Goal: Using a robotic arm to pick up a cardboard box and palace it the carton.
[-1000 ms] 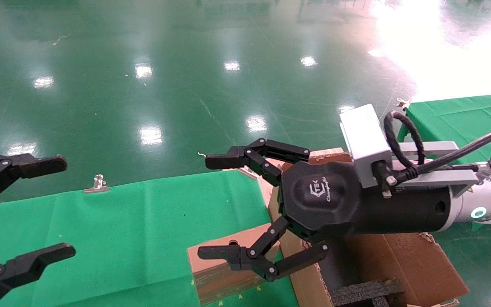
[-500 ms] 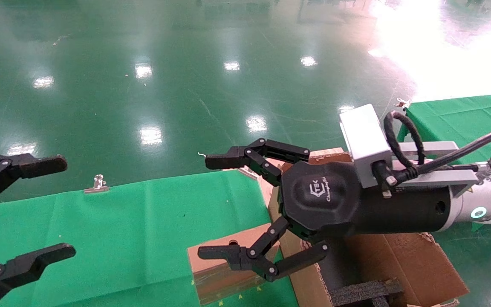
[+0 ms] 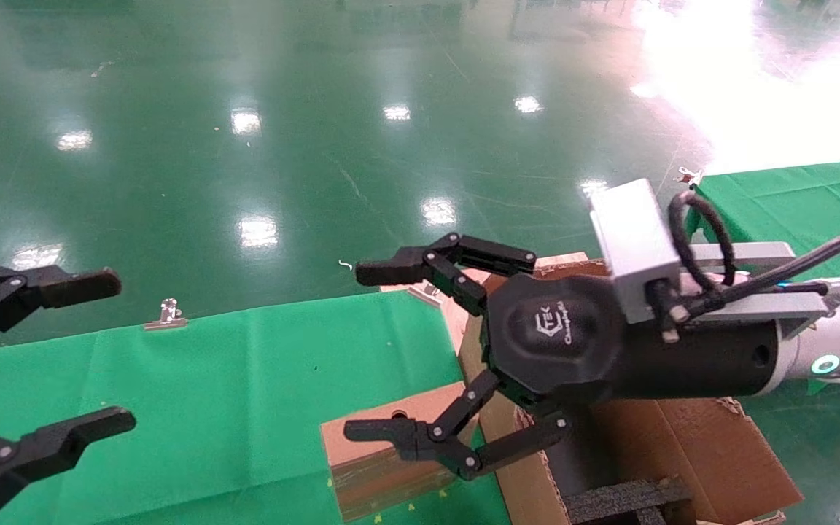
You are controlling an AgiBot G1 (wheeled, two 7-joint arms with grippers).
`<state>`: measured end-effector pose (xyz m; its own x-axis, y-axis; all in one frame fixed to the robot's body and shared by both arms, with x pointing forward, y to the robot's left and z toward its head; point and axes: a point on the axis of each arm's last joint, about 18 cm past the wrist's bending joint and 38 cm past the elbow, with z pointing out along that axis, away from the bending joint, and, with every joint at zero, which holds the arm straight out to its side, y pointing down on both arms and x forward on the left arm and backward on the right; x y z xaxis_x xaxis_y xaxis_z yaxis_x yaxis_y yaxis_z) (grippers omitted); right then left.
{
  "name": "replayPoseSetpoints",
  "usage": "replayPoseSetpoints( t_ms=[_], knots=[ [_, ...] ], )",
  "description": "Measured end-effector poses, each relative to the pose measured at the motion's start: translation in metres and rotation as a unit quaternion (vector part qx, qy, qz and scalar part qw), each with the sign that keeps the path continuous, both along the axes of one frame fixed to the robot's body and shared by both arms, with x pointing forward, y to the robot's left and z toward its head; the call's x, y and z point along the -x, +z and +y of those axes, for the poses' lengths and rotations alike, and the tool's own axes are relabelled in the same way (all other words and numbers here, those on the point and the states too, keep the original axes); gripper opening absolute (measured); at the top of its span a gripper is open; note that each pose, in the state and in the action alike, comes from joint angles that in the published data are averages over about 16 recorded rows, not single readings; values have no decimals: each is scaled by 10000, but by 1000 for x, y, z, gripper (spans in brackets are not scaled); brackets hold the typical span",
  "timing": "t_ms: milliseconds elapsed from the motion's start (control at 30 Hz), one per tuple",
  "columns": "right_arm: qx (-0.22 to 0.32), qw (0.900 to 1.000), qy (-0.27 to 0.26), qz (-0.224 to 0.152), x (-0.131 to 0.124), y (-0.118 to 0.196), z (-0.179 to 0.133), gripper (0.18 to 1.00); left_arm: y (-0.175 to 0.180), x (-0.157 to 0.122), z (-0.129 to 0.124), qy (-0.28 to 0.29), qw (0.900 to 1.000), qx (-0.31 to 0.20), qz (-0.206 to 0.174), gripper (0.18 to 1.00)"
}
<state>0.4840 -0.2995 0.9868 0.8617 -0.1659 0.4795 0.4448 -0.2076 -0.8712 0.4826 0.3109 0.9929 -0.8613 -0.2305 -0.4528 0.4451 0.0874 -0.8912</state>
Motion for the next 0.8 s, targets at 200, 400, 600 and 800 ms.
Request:
replayPoseSetpoints(
  t_ms=[200,400,600,800],
  knots=[
    [674,9972,-289,123,-17,-7,4,1001,0,0,0,0,10000,0,0,865],
    [1465,9869,-632,246,-41,-14,10,1001,0,0,0,0,10000,0,0,764],
    [2208,9709,-878,292,-66,-20,21,1001,0,0,0,0,10000,0,0,625],
    [2869,9522,-1018,260,-88,-25,33,1001,0,0,0,0,10000,0,0,476]
  ],
)
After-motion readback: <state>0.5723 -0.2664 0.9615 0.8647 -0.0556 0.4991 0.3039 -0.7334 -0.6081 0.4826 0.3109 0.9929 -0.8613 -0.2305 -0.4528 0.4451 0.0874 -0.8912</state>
